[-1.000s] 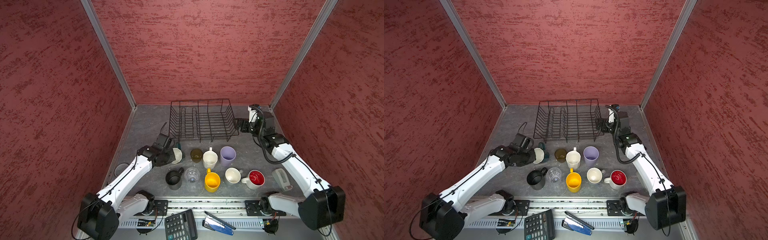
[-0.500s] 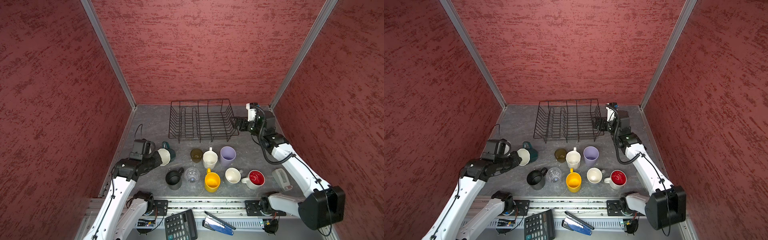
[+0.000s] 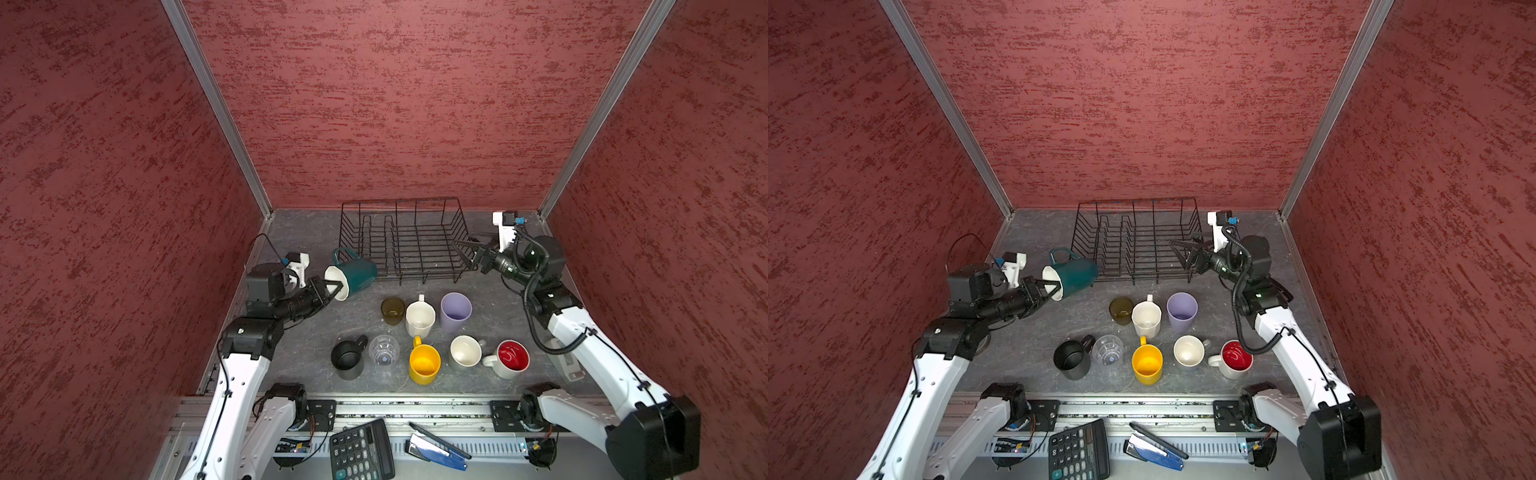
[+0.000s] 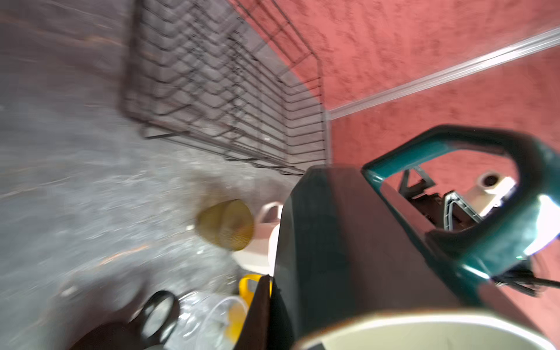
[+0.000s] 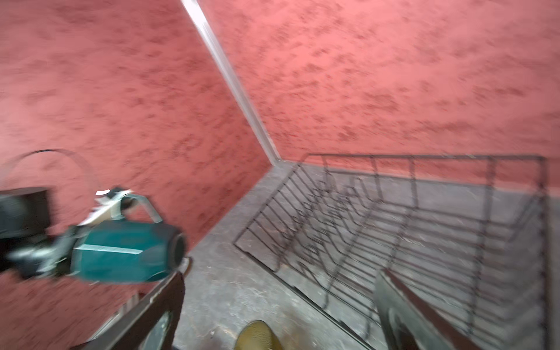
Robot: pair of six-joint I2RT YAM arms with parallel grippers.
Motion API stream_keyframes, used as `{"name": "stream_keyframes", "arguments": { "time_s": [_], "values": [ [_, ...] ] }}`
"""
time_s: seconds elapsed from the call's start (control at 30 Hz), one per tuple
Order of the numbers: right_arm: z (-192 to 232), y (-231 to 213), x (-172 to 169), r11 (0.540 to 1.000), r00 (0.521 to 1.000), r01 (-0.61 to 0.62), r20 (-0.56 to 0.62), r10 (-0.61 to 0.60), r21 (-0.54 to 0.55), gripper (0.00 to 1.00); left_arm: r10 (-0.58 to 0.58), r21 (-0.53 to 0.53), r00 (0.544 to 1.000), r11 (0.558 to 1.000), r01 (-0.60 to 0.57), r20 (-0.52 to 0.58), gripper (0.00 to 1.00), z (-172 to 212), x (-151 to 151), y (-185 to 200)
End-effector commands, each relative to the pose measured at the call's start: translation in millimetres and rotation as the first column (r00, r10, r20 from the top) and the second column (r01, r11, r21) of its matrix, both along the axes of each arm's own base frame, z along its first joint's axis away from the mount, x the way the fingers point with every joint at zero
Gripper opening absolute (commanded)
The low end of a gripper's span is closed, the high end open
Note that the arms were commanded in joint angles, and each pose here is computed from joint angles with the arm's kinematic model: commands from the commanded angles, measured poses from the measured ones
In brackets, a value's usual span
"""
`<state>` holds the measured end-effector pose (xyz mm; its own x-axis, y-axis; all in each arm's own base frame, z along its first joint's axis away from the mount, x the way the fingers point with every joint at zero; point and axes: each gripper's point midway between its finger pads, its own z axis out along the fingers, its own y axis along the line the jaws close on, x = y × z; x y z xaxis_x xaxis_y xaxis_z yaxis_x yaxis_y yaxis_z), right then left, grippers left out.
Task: Load the cups into the dish rack
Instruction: 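Carry the green mug toward the right gripper, which grasps its body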
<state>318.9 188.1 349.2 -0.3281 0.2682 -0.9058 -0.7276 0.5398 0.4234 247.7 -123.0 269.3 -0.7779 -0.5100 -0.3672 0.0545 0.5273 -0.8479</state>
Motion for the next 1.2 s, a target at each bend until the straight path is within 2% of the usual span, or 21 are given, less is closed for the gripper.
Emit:
{"name": "stream_keyframes", "arguments": {
  "time_s": [0.0, 0.2, 0.57, 1.17],
  "values": [
    [35, 16, -35, 0.978, 0.972, -0.194, 0.148, 0.181, 0.081, 0.98, -0.149, -0.147, 0.950, 0.970, 0.195, 0.273, 0.00, 71, 5, -28],
    [32, 35, -42, 0.936, 0.945, -0.319, 0.123, 0.303, 0.149, 0.97, -0.232, -0.166, 0.931, 0.944, 0.285, 0.282, 0.00, 69, 14, -49],
    [16, 90, -53, 0.882, 0.888, -0.457, 0.115, 0.445, 0.115, 0.96, -0.325, -0.208, 0.911, 0.902, 0.379, 0.254, 0.00, 59, 22, -71],
    [3, 143, -47, 0.842, 0.846, -0.532, 0.084, 0.526, 0.088, 0.97, -0.413, -0.246, 0.887, 0.855, 0.456, 0.208, 0.00, 47, 24, -92]
  ]
}}
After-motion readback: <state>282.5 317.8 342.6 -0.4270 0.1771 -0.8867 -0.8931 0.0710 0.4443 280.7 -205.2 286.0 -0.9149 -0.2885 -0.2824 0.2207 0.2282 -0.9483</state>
